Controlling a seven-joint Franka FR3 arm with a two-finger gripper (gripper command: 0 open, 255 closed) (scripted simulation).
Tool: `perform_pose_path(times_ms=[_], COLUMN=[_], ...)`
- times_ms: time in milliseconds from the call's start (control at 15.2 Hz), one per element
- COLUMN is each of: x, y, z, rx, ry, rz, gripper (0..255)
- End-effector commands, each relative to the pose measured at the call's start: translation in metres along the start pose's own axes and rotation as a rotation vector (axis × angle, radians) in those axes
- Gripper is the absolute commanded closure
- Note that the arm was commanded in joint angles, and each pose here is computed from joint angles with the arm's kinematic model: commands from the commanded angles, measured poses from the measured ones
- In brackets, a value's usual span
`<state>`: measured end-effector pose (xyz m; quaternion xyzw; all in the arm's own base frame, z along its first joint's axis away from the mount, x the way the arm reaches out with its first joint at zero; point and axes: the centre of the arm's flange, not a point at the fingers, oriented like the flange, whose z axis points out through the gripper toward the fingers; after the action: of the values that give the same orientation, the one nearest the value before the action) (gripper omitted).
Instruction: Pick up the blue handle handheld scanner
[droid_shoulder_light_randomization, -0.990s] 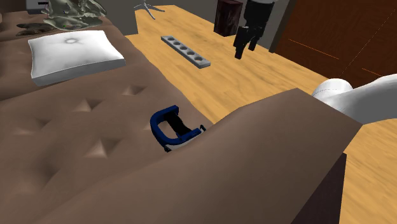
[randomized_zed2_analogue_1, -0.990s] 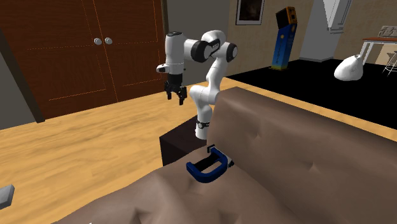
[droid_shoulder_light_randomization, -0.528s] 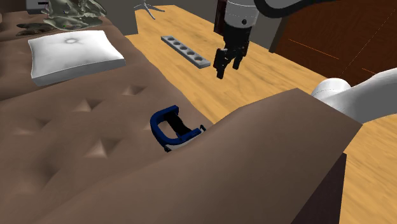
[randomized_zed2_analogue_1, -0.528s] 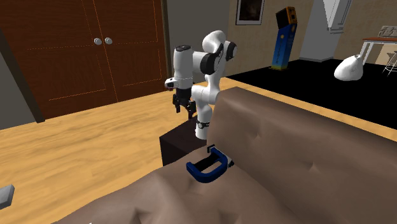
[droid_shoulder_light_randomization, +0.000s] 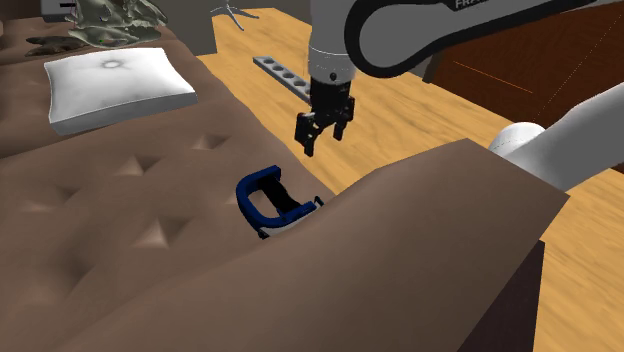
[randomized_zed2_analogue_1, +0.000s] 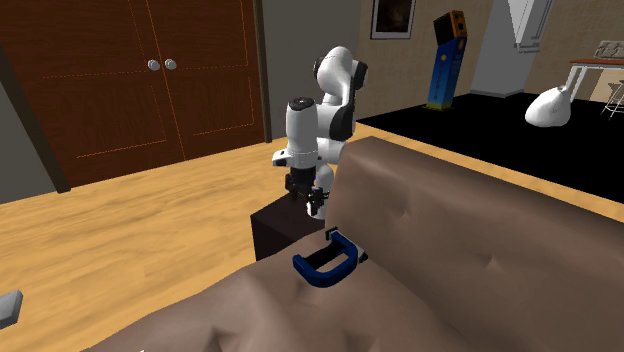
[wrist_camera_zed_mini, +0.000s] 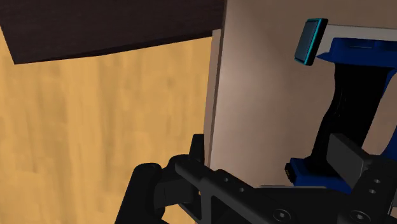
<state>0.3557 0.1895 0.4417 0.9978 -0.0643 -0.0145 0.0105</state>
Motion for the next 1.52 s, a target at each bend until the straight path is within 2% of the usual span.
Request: perform_pose_path(times_ms=[0,528,1188,1254,1452], x=[0.004,0.024,0.026,0.026,0.027], y=[-0.020,-0.105,-0.111,-0.110,-0.110], z=[0.014,0.070,0.114,0.114,0.114], rx=[0.005,0.022,0.023,0.023,0.023], ry=[-0.008,-0.038,-0.039,-0.039,-0.039], rz=[0.013,0.057,0.060,0.059,0.059], gripper=[0,0,0,255,255])
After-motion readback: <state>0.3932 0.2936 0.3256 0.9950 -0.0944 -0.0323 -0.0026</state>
